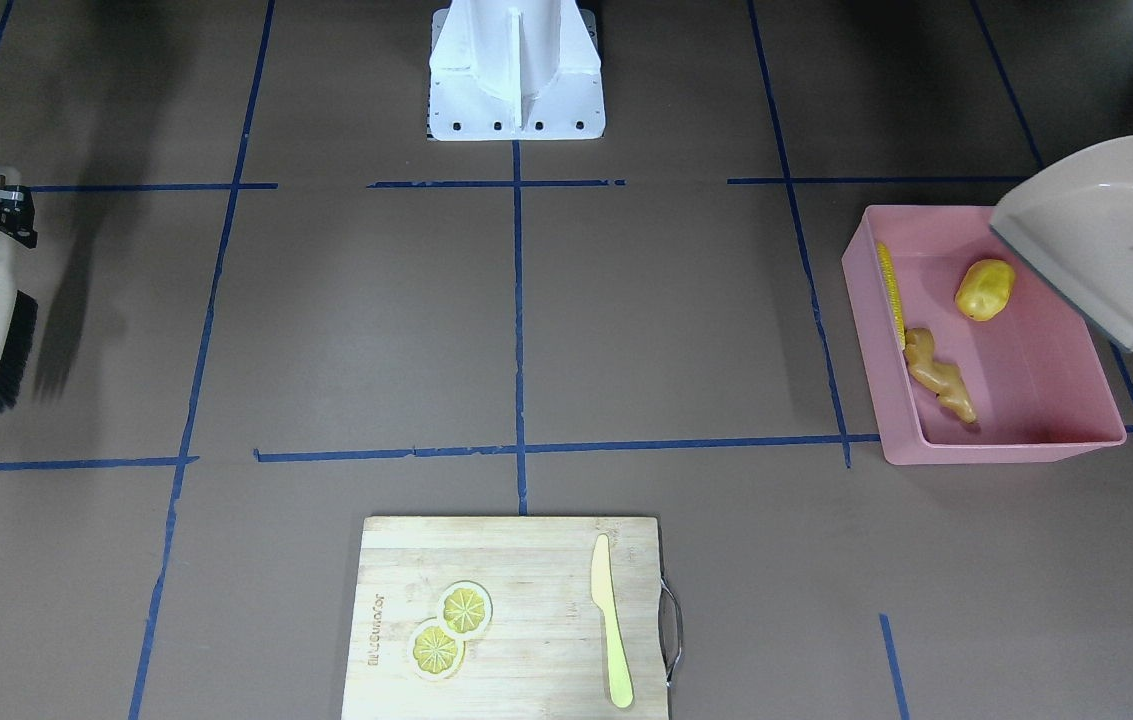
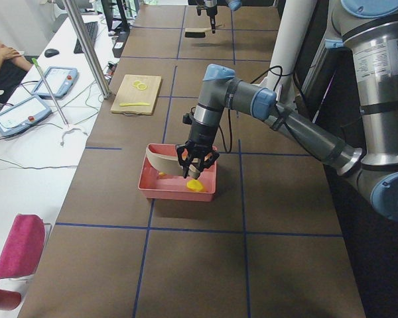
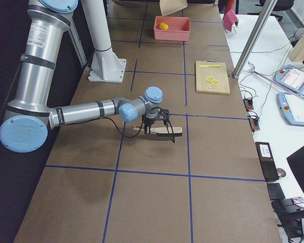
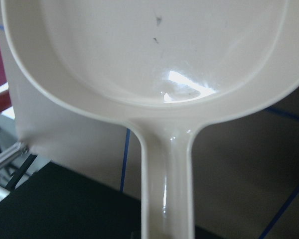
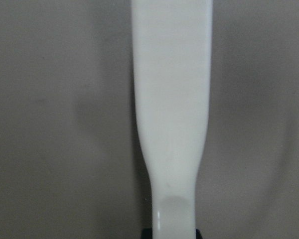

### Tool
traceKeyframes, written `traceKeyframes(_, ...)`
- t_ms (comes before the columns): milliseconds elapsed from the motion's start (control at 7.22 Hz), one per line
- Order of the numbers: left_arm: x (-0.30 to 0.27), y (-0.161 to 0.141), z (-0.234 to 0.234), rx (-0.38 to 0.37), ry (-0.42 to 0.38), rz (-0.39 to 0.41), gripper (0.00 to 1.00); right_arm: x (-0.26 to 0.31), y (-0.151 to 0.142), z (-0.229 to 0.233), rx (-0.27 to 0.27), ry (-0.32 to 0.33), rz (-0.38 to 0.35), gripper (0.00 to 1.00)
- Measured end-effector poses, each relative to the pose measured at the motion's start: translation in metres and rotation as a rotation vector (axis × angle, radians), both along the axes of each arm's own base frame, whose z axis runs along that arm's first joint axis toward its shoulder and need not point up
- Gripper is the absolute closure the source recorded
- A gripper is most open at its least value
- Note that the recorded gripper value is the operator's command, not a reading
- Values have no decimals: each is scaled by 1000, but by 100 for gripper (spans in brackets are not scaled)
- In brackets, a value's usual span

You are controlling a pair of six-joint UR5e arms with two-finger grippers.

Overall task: Sweep and dump trash into bin
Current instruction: 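Hold the emptied dustpan tilted above the pink bin with the left gripper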

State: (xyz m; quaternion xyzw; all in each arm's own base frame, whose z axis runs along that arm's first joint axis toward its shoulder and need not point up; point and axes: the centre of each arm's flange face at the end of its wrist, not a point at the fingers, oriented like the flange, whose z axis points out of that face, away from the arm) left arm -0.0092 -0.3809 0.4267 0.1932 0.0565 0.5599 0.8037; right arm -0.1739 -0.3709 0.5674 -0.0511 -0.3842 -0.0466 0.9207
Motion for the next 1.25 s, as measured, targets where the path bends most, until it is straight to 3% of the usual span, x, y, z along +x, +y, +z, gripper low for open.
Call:
traceKeyframes(415, 18, 0, -27, -3, 185, 42, 93, 0, 7, 19, -52, -30, -4, 99)
traceKeyframes(830, 23, -3, -38, -6, 243, 34, 93, -1, 7, 30, -81, -15, 6, 96)
traceKeyframes(969, 24, -4, -41, -4, 250, 30, 93, -2, 7, 32, -83, -12, 5, 87)
traceKeyframes(1246, 25, -9, -45, 3, 257, 25, 93, -3, 6, 33, -86, -12, 4, 56)
